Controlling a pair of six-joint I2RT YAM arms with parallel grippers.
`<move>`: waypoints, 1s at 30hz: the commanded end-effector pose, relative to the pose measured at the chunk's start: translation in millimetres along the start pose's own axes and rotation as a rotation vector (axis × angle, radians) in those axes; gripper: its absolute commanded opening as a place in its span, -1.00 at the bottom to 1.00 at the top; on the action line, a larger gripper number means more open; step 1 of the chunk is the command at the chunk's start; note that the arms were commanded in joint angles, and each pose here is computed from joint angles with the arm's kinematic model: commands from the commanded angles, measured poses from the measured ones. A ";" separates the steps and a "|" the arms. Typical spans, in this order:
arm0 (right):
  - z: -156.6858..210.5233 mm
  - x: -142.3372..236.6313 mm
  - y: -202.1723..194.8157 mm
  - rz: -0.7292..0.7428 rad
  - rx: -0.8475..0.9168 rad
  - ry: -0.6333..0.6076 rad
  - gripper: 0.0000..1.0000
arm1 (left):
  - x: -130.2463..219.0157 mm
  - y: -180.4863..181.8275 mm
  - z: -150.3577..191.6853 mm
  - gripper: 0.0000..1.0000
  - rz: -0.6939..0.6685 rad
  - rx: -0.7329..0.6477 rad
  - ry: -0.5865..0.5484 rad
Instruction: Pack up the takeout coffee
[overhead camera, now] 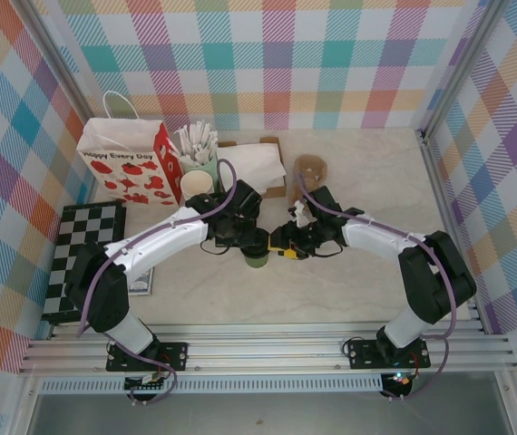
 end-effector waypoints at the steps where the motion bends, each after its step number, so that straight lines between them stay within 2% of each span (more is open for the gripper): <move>1: 102.6 -18.9 -137.3 0.574 -0.275 0.270 -0.02 | -89.9 90.6 79.5 -1.00 -0.384 -0.027 0.291; 4: 89.7 -18.7 -122.0 0.505 -0.240 0.225 0.02 | -89.1 87.1 75.3 -1.00 -0.359 -0.049 0.269; 7: 54.0 -12.0 -80.9 0.363 -0.159 0.133 0.09 | -74.5 59.0 46.2 -1.00 -0.331 -0.141 0.209; 11: 2.7 24.9 -18.2 0.154 -0.050 -0.028 0.19 | -41.5 19.0 10.7 -1.00 -0.258 -0.265 0.135; 15: -19.0 57.6 8.4 0.009 0.008 -0.128 0.22 | -11.6 -3.1 -2.4 -1.00 -0.168 -0.366 0.100; 19: -24.5 59.6 6.9 -0.043 0.018 -0.105 0.17 | 10.7 -23.0 -7.2 -1.00 -0.056 -0.466 0.080; 23: -35.0 51.7 16.0 -0.142 0.030 -0.060 0.13 | 15.2 -33.7 -4.6 -1.00 0.016 -0.570 0.093; 30: -49.1 41.8 13.0 -0.141 0.023 -0.011 -0.01 | 13.3 -40.7 -9.0 -1.00 0.026 -0.658 0.092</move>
Point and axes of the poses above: each hand's point on the last joint's axis, 136 mm out from that joint toward the fingers, its own x axis back along the fingers, its own y axis along the line the jaws close on, z = x × y, the point moved 3 cm from there along x, back along the fingers, and after that the axes turned 15 degrees about x, right-handed, at the moved point
